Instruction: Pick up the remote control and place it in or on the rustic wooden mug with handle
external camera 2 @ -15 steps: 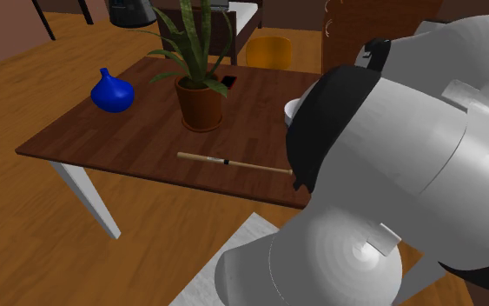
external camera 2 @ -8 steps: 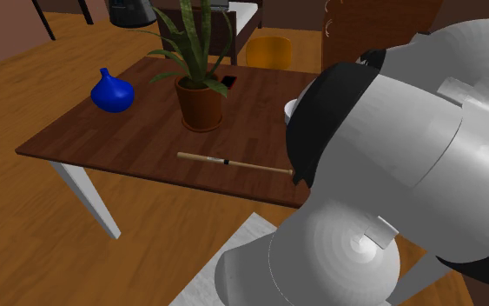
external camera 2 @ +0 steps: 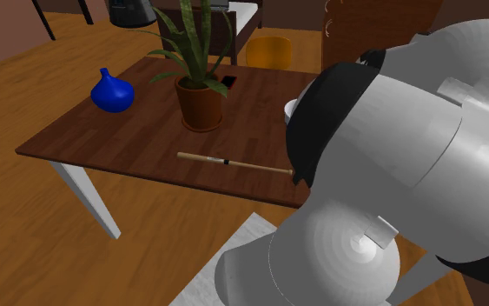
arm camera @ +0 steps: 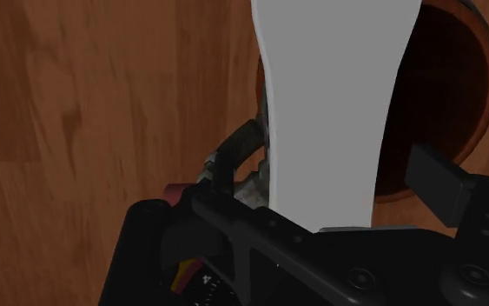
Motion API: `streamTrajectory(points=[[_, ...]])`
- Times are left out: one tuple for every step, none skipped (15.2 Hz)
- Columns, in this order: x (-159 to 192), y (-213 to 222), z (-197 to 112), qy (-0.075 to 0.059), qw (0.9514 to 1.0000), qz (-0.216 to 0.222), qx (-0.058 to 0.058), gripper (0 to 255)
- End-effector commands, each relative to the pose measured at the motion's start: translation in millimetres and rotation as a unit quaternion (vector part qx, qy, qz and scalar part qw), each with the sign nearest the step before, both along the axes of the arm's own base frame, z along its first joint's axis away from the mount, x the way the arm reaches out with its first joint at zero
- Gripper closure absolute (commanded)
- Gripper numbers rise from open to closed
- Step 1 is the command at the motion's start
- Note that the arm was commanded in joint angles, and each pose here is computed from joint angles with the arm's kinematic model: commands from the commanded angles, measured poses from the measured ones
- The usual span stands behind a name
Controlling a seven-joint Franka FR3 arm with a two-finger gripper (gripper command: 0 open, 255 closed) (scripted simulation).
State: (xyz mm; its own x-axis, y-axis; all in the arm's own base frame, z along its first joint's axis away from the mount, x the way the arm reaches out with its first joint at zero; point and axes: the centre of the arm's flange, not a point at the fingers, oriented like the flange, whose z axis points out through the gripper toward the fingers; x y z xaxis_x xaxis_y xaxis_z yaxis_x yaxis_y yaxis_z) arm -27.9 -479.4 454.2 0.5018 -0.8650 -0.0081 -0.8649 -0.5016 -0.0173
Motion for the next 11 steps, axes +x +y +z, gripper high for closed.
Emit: streamTrajectory(points=[[0.0, 0.0, 0.0, 0.000, 1.0000, 0.000, 0.000, 0], [-0.2, -0.2, 13.3, 0.000, 1.0000, 0.000, 0.000, 0], [-0.4, -0.4, 26.5, 0.000, 1.0000, 0.000, 0.000, 0], [-0.5, -0.6, 39.7, 0.000, 1.0000, 0.000, 0.000, 0], [-0.6, -0.8, 50.1, 0.000, 1.0000, 0.000, 0.000, 0], [-0.6, -0.8, 50.1, 0.000, 1.0000, 0.000, 0.000, 0], [-0.6, -0.8, 50.1, 0.000, 1.0000, 0.000, 0.000, 0], [-0.6, -0.8, 50.1, 0.000, 1.0000, 0.000, 0.000, 0], [-0.6, -0.8, 50.1, 0.000, 1.0000, 0.000, 0.000, 0], [-0.6, -0.8, 50.1, 0.000, 1.0000, 0.000, 0.000, 0], [-0.6, -0.8, 50.1, 0.000, 1.0000, 0.000, 0.000, 0]])
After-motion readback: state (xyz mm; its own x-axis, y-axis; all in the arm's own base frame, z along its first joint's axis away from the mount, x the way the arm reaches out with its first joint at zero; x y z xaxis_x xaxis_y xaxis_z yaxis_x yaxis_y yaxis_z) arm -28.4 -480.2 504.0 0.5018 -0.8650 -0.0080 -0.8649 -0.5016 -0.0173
